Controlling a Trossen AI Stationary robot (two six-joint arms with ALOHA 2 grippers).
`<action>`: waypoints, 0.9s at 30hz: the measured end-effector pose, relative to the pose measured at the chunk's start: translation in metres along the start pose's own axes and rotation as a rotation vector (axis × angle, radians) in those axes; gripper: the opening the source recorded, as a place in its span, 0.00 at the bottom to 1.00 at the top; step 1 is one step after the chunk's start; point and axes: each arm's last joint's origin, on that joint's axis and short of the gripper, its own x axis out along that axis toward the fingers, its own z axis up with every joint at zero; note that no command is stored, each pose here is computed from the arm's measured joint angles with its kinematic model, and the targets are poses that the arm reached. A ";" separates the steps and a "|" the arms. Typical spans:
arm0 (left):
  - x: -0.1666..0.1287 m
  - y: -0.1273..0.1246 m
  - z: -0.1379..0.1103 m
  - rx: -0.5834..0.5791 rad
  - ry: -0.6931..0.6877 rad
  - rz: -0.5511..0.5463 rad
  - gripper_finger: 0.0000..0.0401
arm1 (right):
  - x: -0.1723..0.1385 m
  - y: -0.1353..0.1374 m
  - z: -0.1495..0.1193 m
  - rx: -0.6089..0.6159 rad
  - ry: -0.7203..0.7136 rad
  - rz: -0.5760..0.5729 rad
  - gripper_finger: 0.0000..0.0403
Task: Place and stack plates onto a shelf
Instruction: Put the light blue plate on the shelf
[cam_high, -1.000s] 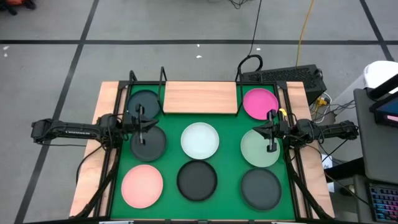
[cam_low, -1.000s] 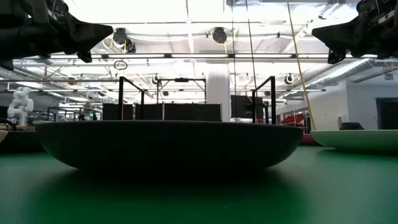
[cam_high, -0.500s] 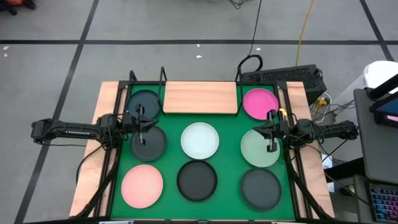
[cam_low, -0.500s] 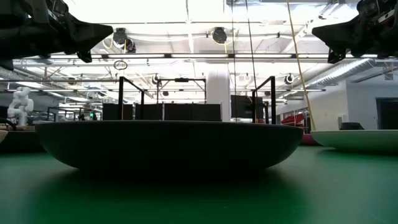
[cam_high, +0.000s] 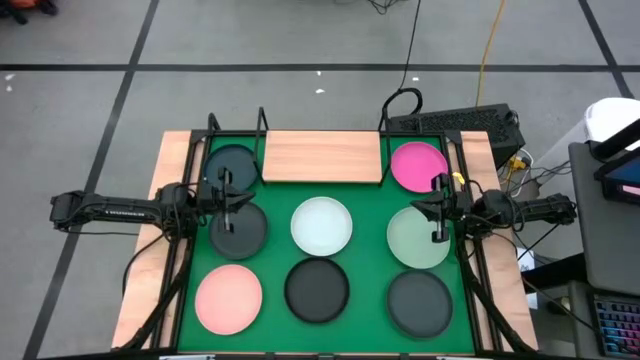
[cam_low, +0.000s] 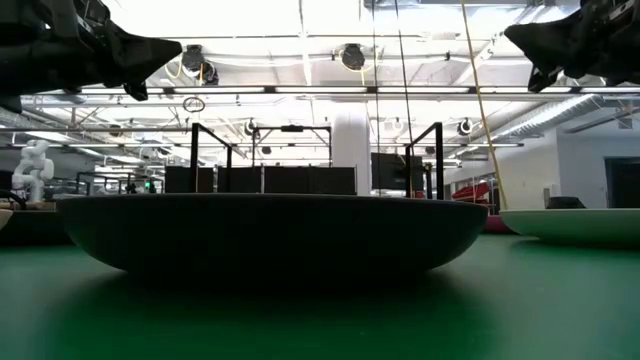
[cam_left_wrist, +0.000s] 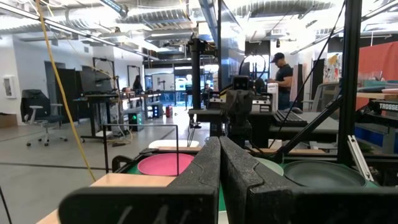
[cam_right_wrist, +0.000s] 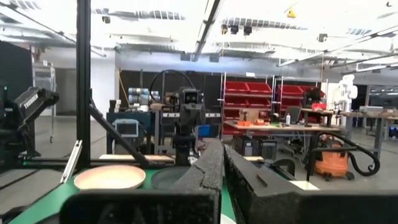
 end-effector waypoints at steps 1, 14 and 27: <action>0.000 0.000 0.000 0.000 0.000 0.000 0.01 | 0.000 0.000 0.001 0.002 -0.008 0.000 0.00; 0.000 0.000 0.000 0.000 0.000 0.000 0.01 | 0.002 0.000 -0.003 0.020 0.029 -0.014 0.00; 0.000 0.000 0.000 0.000 0.000 0.000 0.01 | 0.024 0.001 -0.016 -0.125 0.302 -0.074 0.01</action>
